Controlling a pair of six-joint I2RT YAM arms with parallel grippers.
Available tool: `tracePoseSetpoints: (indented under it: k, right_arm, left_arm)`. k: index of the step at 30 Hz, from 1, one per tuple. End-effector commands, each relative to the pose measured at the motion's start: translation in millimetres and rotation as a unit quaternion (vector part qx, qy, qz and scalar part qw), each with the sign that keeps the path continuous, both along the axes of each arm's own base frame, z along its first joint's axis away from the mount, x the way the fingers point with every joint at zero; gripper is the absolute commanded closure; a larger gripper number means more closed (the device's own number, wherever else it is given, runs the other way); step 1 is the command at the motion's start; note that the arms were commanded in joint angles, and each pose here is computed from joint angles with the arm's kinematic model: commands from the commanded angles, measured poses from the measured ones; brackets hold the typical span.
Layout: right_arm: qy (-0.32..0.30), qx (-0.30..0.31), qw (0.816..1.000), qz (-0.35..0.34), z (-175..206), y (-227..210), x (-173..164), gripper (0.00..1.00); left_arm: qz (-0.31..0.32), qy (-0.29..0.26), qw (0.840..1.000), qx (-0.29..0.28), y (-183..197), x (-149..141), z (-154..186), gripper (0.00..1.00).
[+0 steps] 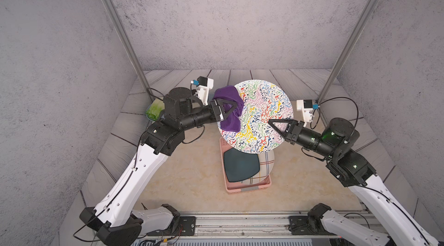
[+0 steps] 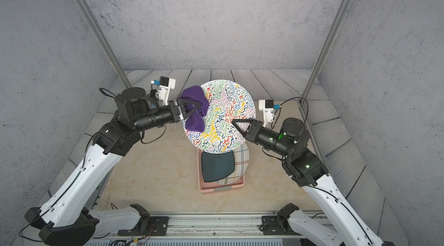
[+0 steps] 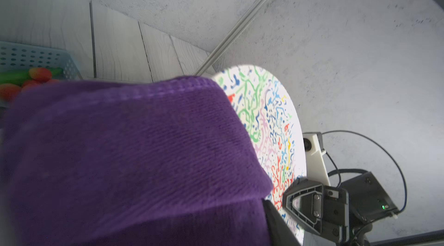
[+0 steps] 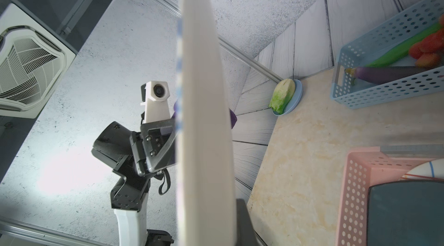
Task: Wipe the wet plate dry
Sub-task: Wipe the plate with towel.
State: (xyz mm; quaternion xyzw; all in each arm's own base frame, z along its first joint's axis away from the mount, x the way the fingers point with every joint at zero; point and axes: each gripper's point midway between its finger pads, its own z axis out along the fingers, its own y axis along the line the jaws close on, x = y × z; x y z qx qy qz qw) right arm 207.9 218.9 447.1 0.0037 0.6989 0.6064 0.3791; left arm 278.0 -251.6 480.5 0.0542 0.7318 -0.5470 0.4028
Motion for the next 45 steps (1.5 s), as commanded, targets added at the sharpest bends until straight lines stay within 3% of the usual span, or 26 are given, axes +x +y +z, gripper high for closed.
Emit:
tracePoseSetpoints:
  k: [1,5,9,15,19,24,28,34,37,41,45]
  right_arm:
    - [-0.117,0.084,0.989,-0.034,85.8,-32.5,-28.7,1.0]
    - [-0.131,0.172,0.976,-0.028,118.8,-38.2,-28.8,1.0]
    - [-0.121,0.243,0.962,0.021,139.7,-28.1,-24.6,1.0]
    - [-0.091,0.286,0.948,0.105,146.5,1.5,-7.4,1.0]
    - [-0.093,0.305,0.938,0.138,155.1,14.4,-3.8,1.0]
    - [-0.097,0.326,0.931,0.133,165.0,19.8,5.2,1.0]
    - [-0.127,0.372,0.915,0.093,196.2,6.8,22.7,1.0]
    - [-0.146,0.418,0.892,0.093,213.3,-8.9,27.9,1.0]
    - [-0.142,0.398,0.897,0.126,206.2,-1.1,15.8,1.0]
    - [-0.132,0.367,0.909,0.144,191.2,21.2,-1.3,1.0]
    - [-0.142,0.376,0.907,0.127,200.4,24.2,2.7,1.0]
  left_arm:
    - [0.022,-0.007,0.99,-0.14,37.0,6.0,59.2,1.0]
    - [0.027,-0.008,0.965,-0.26,72.8,6.2,101.8,1.0]
    - [-0.044,-0.016,0.944,-0.328,66.4,-12.6,139.9,1.0]
    - [-0.103,-0.027,0.907,-0.407,58.1,-40.2,183.6,1.0]
    - [-0.146,-0.021,0.875,-0.461,41.2,-58.3,201.1,1.0]
    - [-0.192,-0.007,0.838,-0.511,17.7,-80.6,216.3,1.0]
    - [-0.226,-0.01,0.813,-0.536,0.6,-97.6,227.8,1.0]
    - [-0.188,-0.047,0.808,-0.557,37.5,-85.6,248.0,1.0]
    - [-0.172,-0.056,0.809,-0.56,51.1,-79.6,254.4,1.0]
    - [-0.185,-0.046,0.821,-0.539,35.1,-77.2,252.5,1.0]
    - [-0.202,-0.006,0.815,-0.543,3.3,-71.9,233.4,1.0]
